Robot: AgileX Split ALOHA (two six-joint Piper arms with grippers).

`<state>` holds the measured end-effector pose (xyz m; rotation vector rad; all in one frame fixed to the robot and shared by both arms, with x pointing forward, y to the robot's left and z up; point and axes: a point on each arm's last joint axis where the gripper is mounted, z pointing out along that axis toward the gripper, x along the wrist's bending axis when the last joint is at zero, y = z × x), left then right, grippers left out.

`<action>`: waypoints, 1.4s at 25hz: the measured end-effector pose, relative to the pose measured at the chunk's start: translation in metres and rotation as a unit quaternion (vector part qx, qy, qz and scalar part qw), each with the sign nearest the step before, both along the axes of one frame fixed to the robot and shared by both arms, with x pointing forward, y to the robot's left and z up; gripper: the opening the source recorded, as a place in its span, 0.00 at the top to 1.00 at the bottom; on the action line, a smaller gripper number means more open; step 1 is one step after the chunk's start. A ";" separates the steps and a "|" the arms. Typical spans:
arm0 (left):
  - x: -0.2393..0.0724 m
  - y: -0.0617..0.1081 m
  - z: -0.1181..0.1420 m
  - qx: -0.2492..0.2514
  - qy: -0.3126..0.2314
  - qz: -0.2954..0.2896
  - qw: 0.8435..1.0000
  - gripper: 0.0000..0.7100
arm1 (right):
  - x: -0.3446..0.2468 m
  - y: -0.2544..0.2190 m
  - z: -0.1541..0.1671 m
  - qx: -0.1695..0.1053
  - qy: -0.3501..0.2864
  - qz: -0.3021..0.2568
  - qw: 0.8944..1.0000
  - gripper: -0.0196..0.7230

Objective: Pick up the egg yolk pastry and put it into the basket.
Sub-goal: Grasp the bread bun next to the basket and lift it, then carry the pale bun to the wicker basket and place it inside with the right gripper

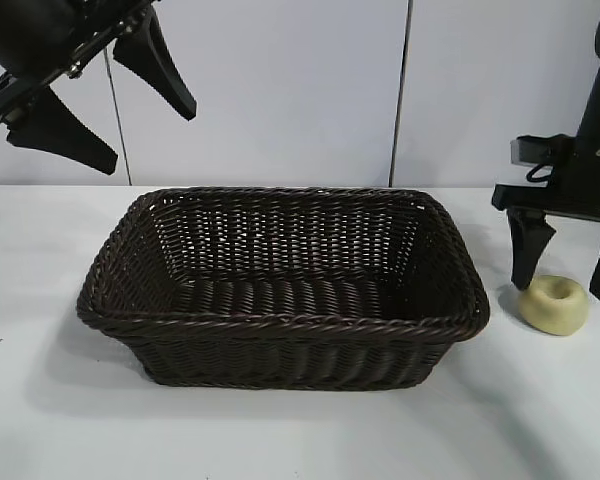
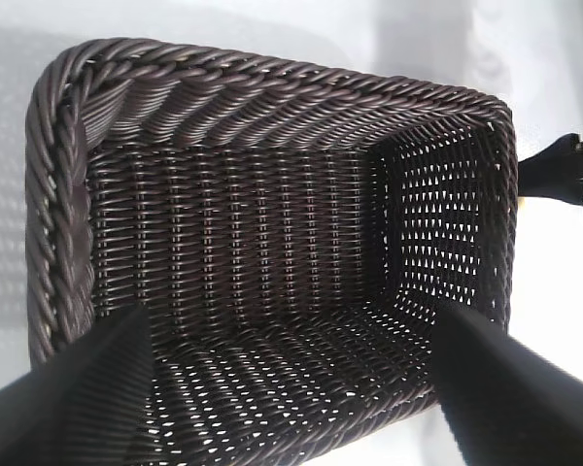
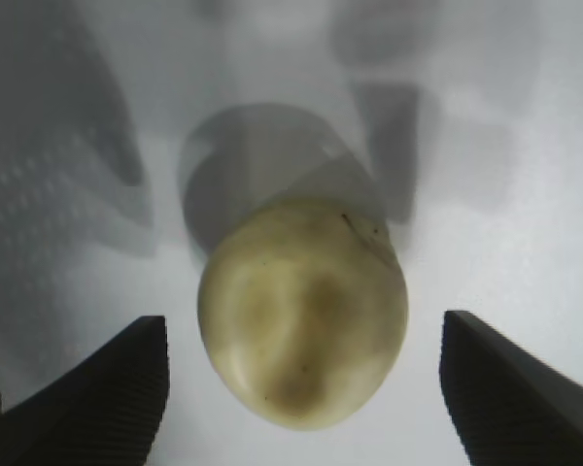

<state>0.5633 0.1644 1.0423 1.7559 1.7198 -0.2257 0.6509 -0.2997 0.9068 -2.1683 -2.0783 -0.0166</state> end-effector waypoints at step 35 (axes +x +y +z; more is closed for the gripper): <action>-0.002 0.000 -0.001 0.000 0.010 -0.007 1.000 0.20 | -0.021 0.031 0.157 0.080 -0.165 0.024 0.983 0.88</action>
